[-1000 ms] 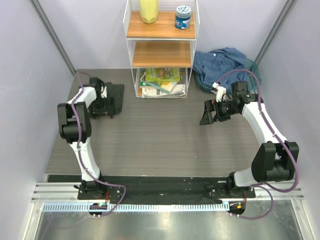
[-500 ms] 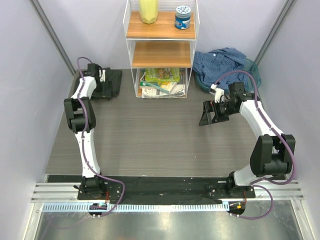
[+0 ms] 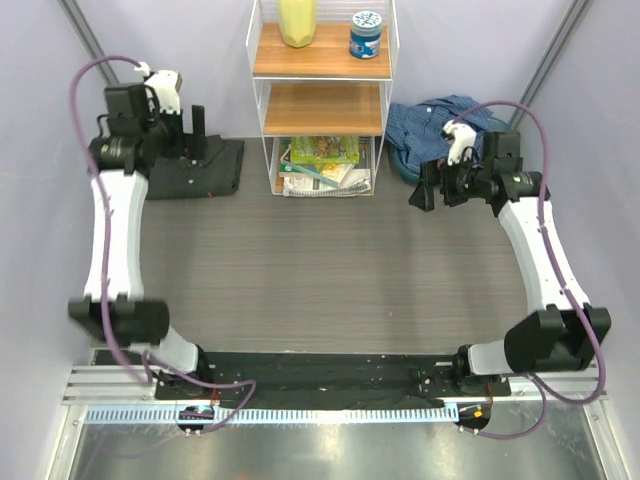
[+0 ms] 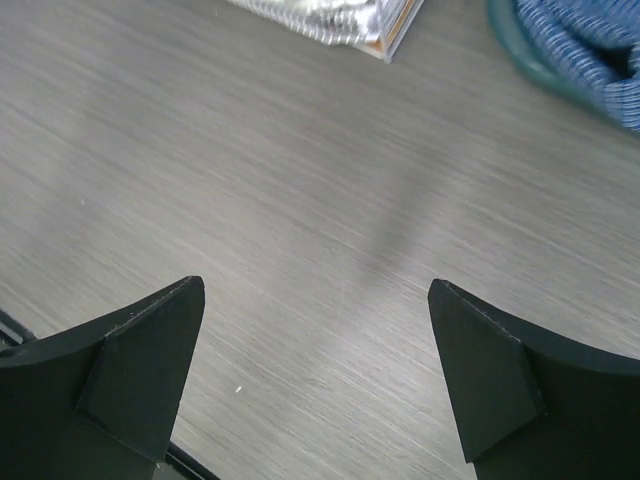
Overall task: Fold and stack the long sleeve shirts
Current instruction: Neatly place the folded shirt to the corner
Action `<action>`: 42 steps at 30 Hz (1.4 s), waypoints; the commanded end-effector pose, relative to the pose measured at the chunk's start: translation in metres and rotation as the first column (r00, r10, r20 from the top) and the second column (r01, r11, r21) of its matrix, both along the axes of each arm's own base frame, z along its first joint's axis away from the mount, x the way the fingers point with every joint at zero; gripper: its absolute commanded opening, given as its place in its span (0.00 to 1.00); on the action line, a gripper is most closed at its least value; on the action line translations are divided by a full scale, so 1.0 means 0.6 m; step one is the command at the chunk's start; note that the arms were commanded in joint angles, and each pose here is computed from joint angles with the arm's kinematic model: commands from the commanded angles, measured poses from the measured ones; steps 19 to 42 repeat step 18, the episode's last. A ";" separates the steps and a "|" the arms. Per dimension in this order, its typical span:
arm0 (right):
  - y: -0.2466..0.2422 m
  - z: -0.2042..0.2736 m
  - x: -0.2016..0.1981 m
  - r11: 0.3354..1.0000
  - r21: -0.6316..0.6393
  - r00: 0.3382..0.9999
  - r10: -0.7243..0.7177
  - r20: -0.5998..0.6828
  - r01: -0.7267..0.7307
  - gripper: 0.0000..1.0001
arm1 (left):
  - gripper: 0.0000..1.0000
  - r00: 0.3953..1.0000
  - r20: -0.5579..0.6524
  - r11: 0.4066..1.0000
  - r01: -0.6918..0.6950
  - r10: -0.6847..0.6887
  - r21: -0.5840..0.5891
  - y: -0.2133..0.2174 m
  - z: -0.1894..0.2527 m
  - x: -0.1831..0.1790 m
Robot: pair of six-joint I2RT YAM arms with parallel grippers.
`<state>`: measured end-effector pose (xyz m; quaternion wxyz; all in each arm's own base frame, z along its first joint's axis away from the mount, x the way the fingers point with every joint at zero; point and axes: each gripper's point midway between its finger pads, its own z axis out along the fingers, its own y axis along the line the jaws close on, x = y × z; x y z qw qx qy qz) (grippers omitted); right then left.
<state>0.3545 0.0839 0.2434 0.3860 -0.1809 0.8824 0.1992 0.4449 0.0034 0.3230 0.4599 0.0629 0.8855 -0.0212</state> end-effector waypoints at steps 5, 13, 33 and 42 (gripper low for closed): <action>0.014 -0.023 -0.057 0.987 0.130 0.996 -0.092 0.015 0.090 1.00 | 1.00 0.989 -0.073 0.992 0.128 -0.129 -0.020 -0.095 -0.078 -0.194; -0.014 -0.103 -0.131 0.996 0.014 0.995 -0.094 0.016 0.094 1.00 | 1.00 0.961 -0.216 0.985 0.169 -0.175 -0.045 -0.112 -0.236 -0.305; -0.016 -0.111 -0.145 0.995 0.010 0.994 -0.101 0.034 0.101 1.00 | 1.00 0.957 -0.230 0.984 0.170 -0.177 -0.051 -0.111 -0.249 -0.321; -0.016 -0.111 -0.145 0.995 0.010 0.994 -0.101 0.034 0.101 1.00 | 1.00 0.957 -0.230 0.984 0.170 -0.177 -0.051 -0.111 -0.249 -0.321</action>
